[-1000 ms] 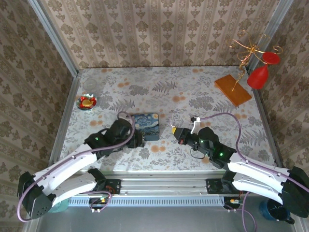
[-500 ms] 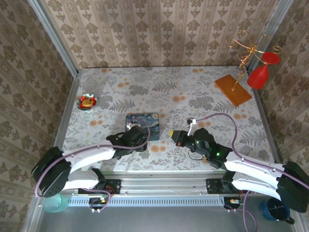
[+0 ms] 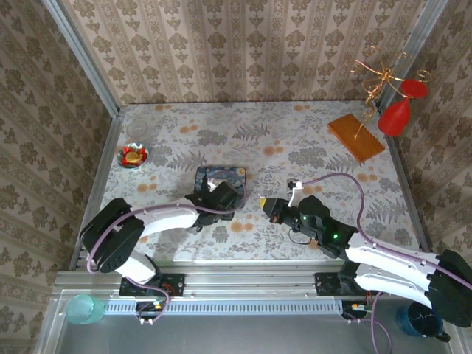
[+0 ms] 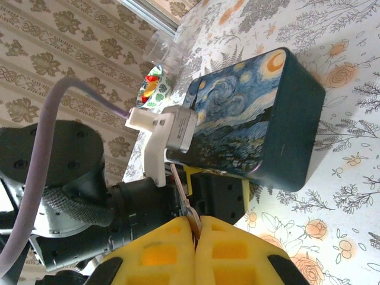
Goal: Unlock a padlock with a key
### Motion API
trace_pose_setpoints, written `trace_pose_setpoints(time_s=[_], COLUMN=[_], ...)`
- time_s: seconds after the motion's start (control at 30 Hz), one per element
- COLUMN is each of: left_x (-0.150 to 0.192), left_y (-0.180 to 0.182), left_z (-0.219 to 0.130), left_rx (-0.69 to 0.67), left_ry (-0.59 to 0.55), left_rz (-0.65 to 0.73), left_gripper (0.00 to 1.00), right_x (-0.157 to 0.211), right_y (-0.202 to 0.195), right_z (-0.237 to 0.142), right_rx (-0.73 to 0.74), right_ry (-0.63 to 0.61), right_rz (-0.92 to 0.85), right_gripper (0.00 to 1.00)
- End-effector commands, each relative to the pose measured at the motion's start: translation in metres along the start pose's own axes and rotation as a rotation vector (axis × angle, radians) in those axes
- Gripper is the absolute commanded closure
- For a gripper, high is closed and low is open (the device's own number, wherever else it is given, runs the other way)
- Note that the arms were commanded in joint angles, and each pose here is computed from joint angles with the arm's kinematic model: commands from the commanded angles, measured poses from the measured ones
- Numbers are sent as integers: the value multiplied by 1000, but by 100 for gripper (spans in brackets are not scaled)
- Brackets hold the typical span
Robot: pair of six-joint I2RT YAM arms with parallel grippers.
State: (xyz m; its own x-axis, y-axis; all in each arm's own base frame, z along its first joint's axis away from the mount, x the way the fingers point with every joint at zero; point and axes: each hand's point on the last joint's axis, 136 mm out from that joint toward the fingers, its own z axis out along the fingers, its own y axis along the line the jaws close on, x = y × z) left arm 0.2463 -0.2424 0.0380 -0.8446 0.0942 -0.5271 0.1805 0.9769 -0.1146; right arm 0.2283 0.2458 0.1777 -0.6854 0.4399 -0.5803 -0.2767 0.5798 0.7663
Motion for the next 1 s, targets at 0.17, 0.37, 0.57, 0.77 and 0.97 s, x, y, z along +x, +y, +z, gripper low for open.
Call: trace_pose_setpoints(time_s=[0.17, 0.37, 0.57, 0.77, 0.97], left_x=[-40, -22, -25, -28, -27], left_y=[-32, -23, -16, -17, -25], left_z=[7, -9, -27, -23, -11], left_rx=[62, 162, 314, 476, 562], left_ry=[-55, -117, -239, -262, -259], left_rz=[2, -18, -46, -81, -121], left_gripper=[51, 47, 44, 42, 42], right_x=[-7, -7, -5, -3, 0], right_y=[-1, -4, -1, 4, 3], right_z=[-4, -8, -1, 4, 4], right_rx=[25, 30, 19, 0, 3], right_ry=[-33, -41, -26, -10, -8], right_rz=[-17, -13, -7, 4, 11], right_gripper=[100, 100, 100, 100, 100])
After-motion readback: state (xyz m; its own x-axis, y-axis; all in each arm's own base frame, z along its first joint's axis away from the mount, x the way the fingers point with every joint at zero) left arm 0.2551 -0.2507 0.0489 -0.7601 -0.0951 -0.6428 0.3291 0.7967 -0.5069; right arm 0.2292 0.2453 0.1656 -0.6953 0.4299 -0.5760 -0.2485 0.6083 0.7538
